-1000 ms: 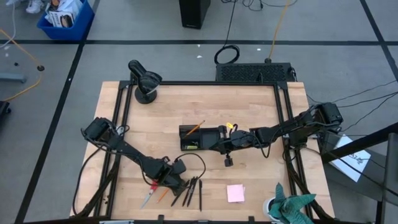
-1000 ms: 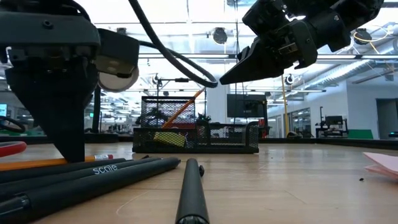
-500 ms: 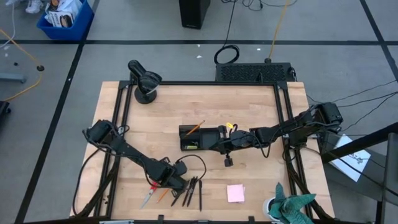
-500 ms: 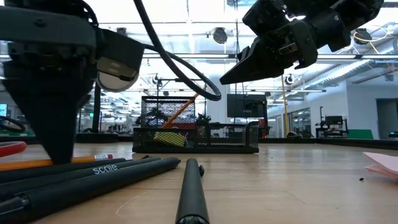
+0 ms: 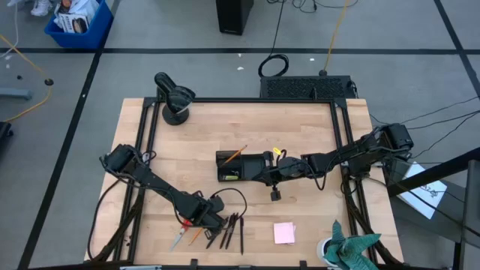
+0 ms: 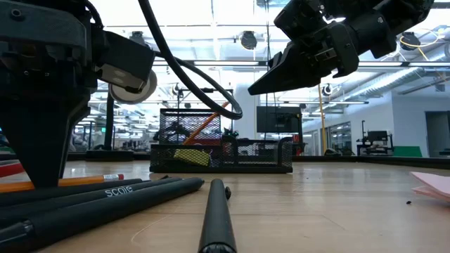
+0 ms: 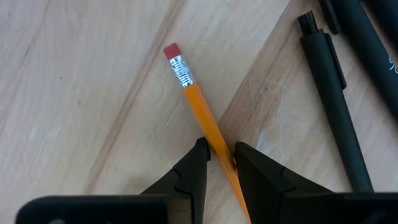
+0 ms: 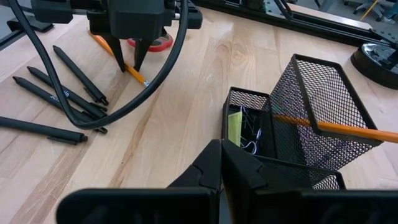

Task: Pick and place office supplies into organizer
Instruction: Put the yellow pencil into the black desk organizer

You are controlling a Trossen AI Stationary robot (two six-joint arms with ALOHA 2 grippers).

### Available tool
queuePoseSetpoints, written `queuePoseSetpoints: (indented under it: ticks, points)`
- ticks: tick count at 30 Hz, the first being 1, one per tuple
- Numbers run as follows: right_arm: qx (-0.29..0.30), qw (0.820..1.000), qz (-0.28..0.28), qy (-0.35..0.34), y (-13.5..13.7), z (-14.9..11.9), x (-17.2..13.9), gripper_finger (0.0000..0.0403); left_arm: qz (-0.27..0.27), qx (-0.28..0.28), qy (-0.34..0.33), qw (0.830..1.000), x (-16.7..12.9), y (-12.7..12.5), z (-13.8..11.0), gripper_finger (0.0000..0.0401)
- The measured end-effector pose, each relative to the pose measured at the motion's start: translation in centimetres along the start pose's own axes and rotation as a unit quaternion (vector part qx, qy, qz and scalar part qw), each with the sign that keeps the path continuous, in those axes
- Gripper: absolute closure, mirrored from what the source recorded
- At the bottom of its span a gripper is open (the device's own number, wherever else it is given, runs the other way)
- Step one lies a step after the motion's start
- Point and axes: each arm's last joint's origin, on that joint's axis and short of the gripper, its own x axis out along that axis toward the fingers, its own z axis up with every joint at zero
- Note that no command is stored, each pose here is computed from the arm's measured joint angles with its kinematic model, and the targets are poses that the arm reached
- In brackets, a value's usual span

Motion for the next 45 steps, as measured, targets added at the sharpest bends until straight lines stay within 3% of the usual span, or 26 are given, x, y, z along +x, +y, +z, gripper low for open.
queuePoseSetpoints:
  ticks: [3, 9, 16, 23, 27, 31, 37, 45]
  points:
    - [0.000, 1.000, 0.000, 0.000, 0.0, 0.0, 0.0, 0.0399, -0.002, 0.002, -0.006, 1.000, 0.0, -0.1, 0.1, 0.0319]
    - [0.000, 1.000, 0.000, 0.000, 0.0, 0.0, 0.0, 0.0399, -0.005, 0.008, -0.015, 1.000, 0.0, -0.1, 0.3, 0.0389]
    - [0.000, 1.000, 0.000, -0.001, 0.0, 0.0, 0.0, 0.0399, -0.003, 0.023, -0.034, 0.999, -0.1, 0.0, 0.8, 0.0389]
    - [0.000, 1.000, 0.000, -0.002, 0.0, 0.0, 0.0, 0.0399, 0.004, 0.062, -0.132, 0.989, -2.1, 0.2, 1.1, 0.0383]
    - [0.002, 1.000, 0.000, -0.002, 0.0, 0.0, 0.0, 0.0399, 0.022, 0.064, -0.236, 0.969, -4.3, 0.5, 2.0, 0.0385]
    - [0.001, 1.000, 0.002, -0.002, 0.1, 0.0, 0.0, 0.0399, 0.009, 0.077, -0.274, 0.959, -6.1, 0.5, 1.9, 0.0396]
    - [-0.006, 1.000, 0.007, -0.003, 0.4, 0.1, 0.0, 0.0399, -0.006, 0.115, -0.353, 0.929, -9.1, 0.4, 2.1, 0.0380]
    - [-0.003, 1.000, 0.007, 0.000, 0.4, 0.0, 0.0, 0.0399, 0.009, 0.196, -0.490, 0.849, -14.7, 1.2, 3.1, 0.0377]
